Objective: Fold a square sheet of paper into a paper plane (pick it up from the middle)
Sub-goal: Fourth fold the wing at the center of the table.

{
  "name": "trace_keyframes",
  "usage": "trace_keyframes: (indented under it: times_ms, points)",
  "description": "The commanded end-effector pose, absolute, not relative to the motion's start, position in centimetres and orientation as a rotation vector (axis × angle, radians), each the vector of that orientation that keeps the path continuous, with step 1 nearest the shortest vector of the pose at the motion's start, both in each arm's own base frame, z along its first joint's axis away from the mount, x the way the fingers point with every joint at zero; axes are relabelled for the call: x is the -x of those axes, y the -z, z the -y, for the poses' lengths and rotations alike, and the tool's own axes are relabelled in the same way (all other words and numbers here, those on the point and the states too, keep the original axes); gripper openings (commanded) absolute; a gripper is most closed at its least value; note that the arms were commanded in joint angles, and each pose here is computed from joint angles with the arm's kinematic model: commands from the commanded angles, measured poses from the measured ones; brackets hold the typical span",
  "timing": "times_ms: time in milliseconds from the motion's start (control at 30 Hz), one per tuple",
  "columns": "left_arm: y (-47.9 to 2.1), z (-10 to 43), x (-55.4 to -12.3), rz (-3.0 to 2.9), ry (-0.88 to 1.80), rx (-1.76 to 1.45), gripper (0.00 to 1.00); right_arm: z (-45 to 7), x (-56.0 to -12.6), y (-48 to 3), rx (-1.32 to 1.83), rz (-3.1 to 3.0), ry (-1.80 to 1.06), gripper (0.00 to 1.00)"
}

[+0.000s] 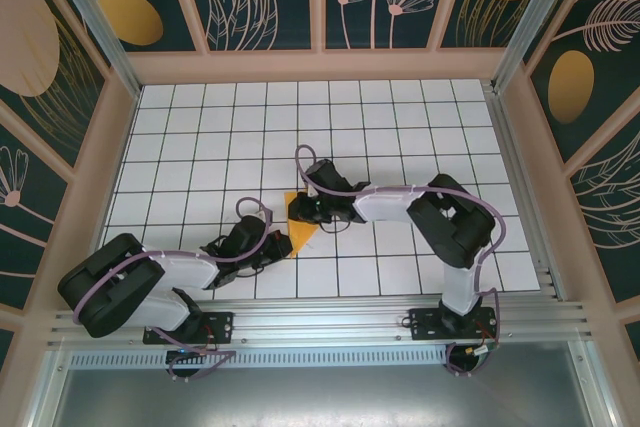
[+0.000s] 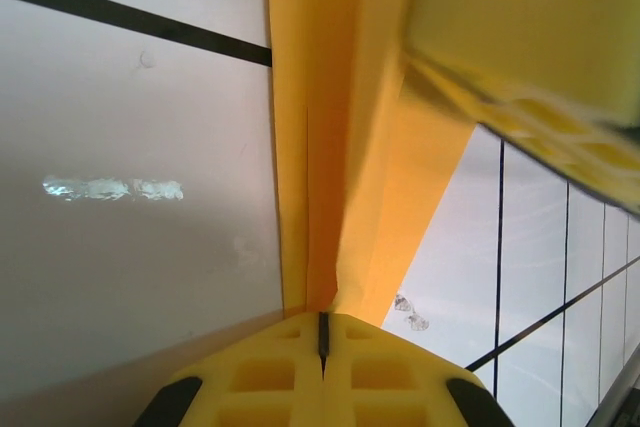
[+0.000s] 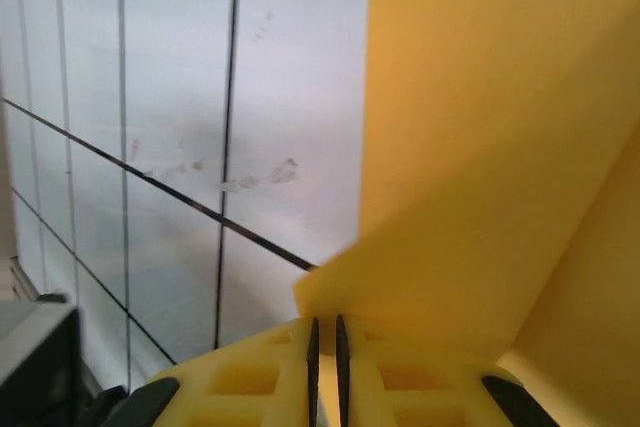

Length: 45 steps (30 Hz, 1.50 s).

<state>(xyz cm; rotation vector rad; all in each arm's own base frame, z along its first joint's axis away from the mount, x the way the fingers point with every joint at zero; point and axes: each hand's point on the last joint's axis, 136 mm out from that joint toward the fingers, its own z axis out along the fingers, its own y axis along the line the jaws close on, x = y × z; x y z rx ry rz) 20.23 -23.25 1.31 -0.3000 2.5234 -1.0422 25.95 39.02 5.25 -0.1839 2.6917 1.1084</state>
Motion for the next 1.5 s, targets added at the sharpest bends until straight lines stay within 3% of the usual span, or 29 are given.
trace_keyframes:
  times_ms: [0, 300, 833, 933, 1000, 1167, 1300, 1467]
  points:
    - [3.2, 19.9, -18.1, -2.685, 0.821, 0.402, 0.00, -39.1, -25.0, -6.8, 0.223, -2.655, -1.158, 0.16]
    - [3.3, 19.8, -18.1, -2.697, 0.797, 0.391, 0.00, -38.8, -21.9, -4.5, 0.260, -2.732, -1.155, 0.11]
    - [2.6, 19.9, -18.4, -2.679, 0.792, 0.360, 0.00, -37.8, -23.6, -0.4, 0.166, -2.819, -0.973, 0.11]
    - [1.8, 19.9, -18.6, -2.655, 0.809, 0.350, 0.05, -37.9, -23.5, -0.3, 0.170, -2.820, -0.988, 0.11]
    - [0.9, 20.1, -18.8, -2.635, 0.830, 0.339, 0.15, -38.0, -23.4, -0.3, 0.170, -2.823, -0.992, 0.11]
    - [-2.9, 21.2, -19.9, -2.526, 0.932, 0.312, 0.20, -38.2, -23.3, -0.5, 0.176, -2.819, -1.018, 0.11]
    - [-5.9, 22.6, -20.1, -2.452, 1.055, 0.250, 0.10, -38.4, -23.3, -0.5, 0.179, -2.816, -1.029, 0.11]
    - [-7.1, 24.4, -19.6, -2.424, 1.198, 0.177, 0.06, -38.4, -23.3, -0.6, 0.179, -2.817, -1.030, 0.11]
